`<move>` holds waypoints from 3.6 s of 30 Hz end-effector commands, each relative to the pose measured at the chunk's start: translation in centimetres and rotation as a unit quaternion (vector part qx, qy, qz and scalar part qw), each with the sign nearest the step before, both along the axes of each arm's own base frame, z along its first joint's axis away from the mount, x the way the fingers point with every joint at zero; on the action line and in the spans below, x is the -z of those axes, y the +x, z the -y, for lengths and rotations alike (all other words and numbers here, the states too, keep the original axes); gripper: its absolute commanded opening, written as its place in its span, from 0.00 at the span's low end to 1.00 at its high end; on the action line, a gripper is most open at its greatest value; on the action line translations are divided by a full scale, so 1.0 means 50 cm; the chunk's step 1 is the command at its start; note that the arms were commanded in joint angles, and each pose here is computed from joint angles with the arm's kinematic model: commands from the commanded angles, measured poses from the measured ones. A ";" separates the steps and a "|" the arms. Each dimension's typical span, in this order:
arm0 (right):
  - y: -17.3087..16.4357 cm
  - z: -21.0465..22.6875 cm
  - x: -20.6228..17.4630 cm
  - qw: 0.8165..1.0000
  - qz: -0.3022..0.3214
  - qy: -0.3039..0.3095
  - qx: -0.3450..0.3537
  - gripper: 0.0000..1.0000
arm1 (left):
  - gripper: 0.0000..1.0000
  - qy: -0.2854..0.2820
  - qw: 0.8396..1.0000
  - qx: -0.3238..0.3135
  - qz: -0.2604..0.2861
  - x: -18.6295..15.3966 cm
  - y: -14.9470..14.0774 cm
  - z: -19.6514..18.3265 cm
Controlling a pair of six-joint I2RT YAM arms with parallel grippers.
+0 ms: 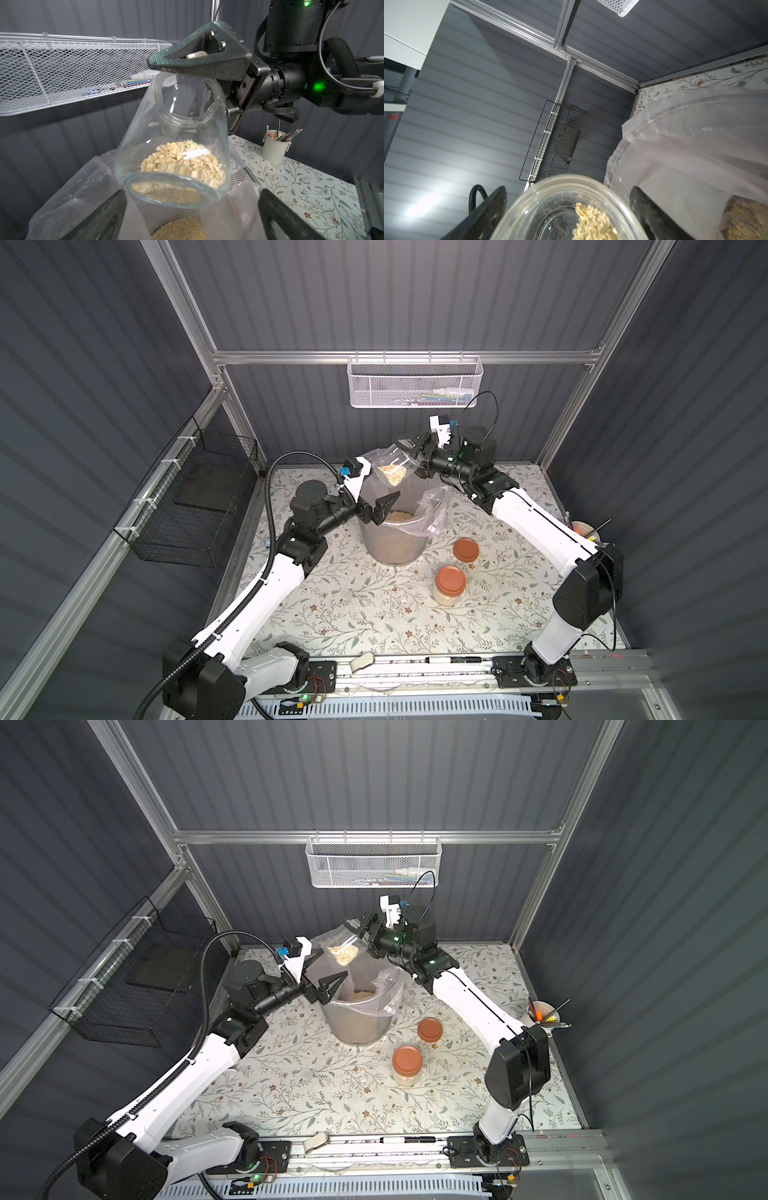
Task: Empty expired oatmeal from jars
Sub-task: Adjust the jar, then pour the expired oatmeal into the trash bin.
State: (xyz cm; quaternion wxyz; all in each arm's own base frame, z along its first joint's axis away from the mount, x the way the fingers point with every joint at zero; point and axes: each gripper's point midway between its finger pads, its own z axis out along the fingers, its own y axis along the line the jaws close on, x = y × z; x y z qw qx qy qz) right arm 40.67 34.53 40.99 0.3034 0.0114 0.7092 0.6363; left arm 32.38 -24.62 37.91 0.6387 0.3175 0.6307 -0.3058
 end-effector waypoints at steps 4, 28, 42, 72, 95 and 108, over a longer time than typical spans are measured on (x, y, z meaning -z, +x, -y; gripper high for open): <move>-0.055 -0.013 -0.078 0.997 0.029 0.050 -0.046 0.38 | 1.00 -0.002 0.999 -0.012 0.033 -0.013 0.022 0.003; -0.059 -0.017 -0.048 0.998 0.007 0.048 -0.046 0.36 | 0.41 0.005 0.999 -0.014 0.048 -0.020 0.013 -0.002; -0.052 -0.014 -0.011 0.999 -0.007 0.017 -0.032 0.89 | 0.00 0.031 0.998 -0.022 0.054 -0.016 -0.019 -0.025; -0.043 0.085 -0.009 0.986 0.054 -0.140 0.069 0.99 | 0.00 0.242 0.970 -0.017 0.014 -0.053 0.040 -0.028; -0.038 0.235 0.069 0.960 0.057 -0.242 0.131 0.99 | 0.00 0.583 0.799 0.134 -0.057 0.161 0.096 -0.028; 0.042 0.259 0.220 0.892 0.033 -0.442 0.094 0.92 | 0.00 0.654 0.742 0.140 -0.051 0.229 0.106 -0.032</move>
